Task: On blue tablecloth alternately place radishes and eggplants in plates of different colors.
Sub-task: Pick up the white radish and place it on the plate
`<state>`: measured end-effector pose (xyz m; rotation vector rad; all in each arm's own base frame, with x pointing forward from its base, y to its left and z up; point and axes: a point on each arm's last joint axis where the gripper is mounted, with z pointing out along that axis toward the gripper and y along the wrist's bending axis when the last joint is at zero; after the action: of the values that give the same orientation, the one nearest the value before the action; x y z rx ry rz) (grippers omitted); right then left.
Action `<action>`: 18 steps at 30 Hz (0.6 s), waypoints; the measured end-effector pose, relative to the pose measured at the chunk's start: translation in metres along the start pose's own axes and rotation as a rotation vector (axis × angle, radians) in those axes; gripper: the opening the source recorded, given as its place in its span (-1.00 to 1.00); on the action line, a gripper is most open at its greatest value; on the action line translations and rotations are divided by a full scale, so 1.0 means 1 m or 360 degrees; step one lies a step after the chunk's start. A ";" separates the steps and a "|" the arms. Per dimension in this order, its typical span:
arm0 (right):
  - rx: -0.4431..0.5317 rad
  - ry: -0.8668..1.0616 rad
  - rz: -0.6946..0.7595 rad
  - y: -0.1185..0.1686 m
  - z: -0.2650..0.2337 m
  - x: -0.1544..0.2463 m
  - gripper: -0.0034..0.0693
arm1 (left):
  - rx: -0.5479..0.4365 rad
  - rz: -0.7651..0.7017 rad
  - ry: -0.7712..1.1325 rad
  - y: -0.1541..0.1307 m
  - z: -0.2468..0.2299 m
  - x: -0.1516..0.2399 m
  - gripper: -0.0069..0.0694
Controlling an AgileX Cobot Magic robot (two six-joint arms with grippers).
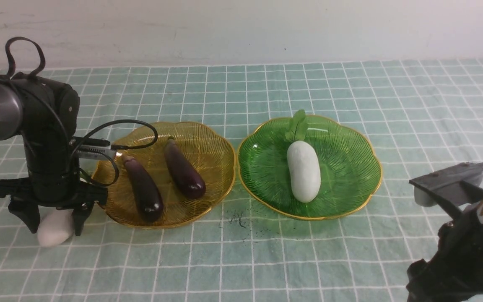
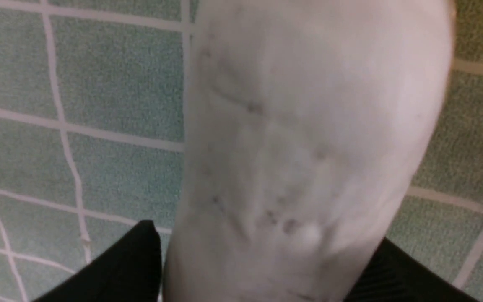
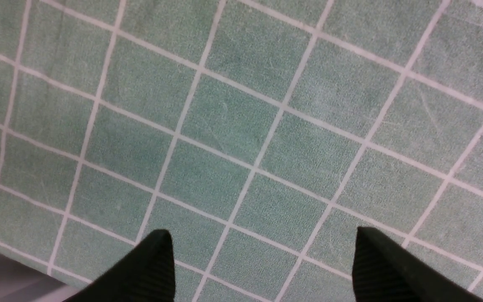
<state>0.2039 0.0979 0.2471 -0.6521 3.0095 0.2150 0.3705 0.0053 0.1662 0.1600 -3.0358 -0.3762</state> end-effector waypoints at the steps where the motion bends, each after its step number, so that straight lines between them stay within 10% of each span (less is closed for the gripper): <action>1: 0.0000 0.0000 0.0000 0.000 0.000 0.000 0.51 | -0.0008 0.0002 0.0000 0.000 0.000 0.000 0.38; 18: 0.0010 0.0001 -0.0005 -0.001 0.000 0.000 0.51 | -0.0048 -0.0121 -0.0348 0.039 -0.089 0.027 0.29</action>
<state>0.2041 0.0973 0.2471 -0.6564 3.0080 0.2048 0.3478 0.0185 0.2637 0.2488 -3.2437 -0.4745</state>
